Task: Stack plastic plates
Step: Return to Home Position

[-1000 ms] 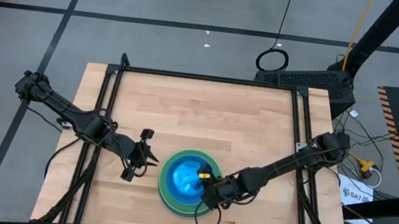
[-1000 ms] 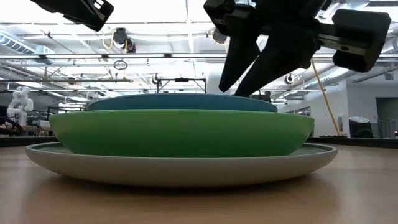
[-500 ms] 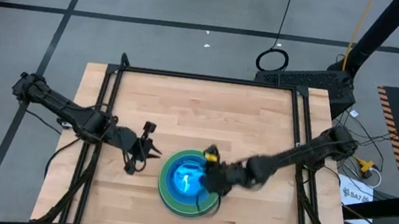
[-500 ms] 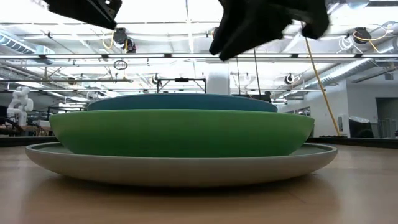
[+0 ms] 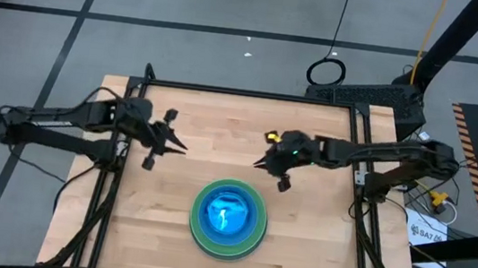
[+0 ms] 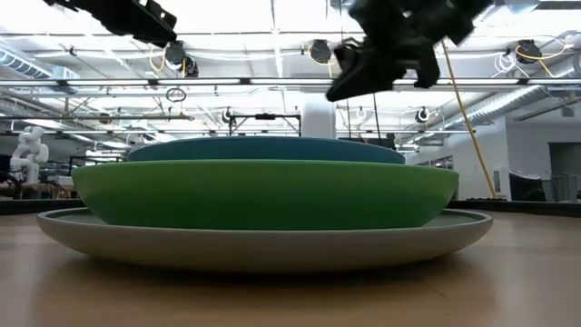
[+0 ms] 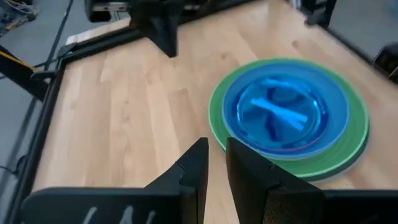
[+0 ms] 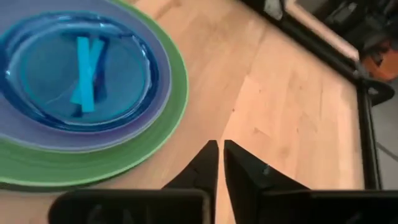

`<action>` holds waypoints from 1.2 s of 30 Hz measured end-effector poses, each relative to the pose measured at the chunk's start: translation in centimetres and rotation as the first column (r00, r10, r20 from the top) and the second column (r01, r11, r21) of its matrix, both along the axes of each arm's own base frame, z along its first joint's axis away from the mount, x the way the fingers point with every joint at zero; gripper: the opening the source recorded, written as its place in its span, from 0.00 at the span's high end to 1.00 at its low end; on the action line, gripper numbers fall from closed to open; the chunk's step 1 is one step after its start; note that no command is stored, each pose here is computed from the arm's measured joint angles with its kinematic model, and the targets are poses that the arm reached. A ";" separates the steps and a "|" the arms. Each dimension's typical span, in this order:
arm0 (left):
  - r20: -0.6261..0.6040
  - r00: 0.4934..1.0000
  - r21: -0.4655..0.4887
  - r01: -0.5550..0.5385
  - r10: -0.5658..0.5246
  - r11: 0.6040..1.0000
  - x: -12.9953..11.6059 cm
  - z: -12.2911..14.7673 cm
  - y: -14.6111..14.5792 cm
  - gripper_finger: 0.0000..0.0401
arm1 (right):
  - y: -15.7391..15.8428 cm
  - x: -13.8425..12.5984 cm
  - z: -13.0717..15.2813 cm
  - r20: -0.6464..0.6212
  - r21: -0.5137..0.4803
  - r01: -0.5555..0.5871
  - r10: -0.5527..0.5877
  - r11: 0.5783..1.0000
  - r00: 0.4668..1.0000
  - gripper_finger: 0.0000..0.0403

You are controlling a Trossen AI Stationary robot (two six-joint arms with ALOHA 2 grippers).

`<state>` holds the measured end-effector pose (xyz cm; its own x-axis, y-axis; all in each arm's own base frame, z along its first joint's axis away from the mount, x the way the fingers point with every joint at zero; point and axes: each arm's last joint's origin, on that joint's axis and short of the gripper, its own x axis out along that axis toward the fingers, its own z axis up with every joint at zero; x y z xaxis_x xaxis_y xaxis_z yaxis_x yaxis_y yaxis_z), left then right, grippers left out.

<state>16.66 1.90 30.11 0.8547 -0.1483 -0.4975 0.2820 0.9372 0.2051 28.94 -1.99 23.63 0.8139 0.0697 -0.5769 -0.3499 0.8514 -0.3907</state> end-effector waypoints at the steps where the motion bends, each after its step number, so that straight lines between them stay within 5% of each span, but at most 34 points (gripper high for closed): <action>1: 0.009 1.000 -0.021 0.005 -0.005 1.000 -0.2 0.1 0.3 0.84 | -0.5 -0.7 -0.2 0.028 0.010 0.005 -0.005 1.000 1.000 0.97; 9: 0.098 0.995 -0.169 0.007 0.009 0.986 0.1 -4.0 1.8 0.84 | -2.5 -6.1 -2.3 0.239 0.108 0.105 -0.128 0.989 0.963 0.99; 20: 0.163 0.984 -0.254 -0.030 0.073 0.967 -1.3 -11.0 1.6 0.84 | -2.1 -12.4 -4.3 0.408 0.192 0.159 -0.226 0.969 0.885 0.99; 36: 0.236 0.952 -0.290 -0.124 0.197 0.949 -3.4 -12.6 2.5 0.84 | -1.7 -16.8 -6.0 0.571 0.210 0.192 -0.280 0.959 0.772 1.00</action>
<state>13.30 4.37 17.51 0.9716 -0.0952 -0.2167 0.0941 0.9954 -0.0154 12.17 -3.70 17.67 0.9913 -0.1301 0.0213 0.1298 0.9348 -0.3307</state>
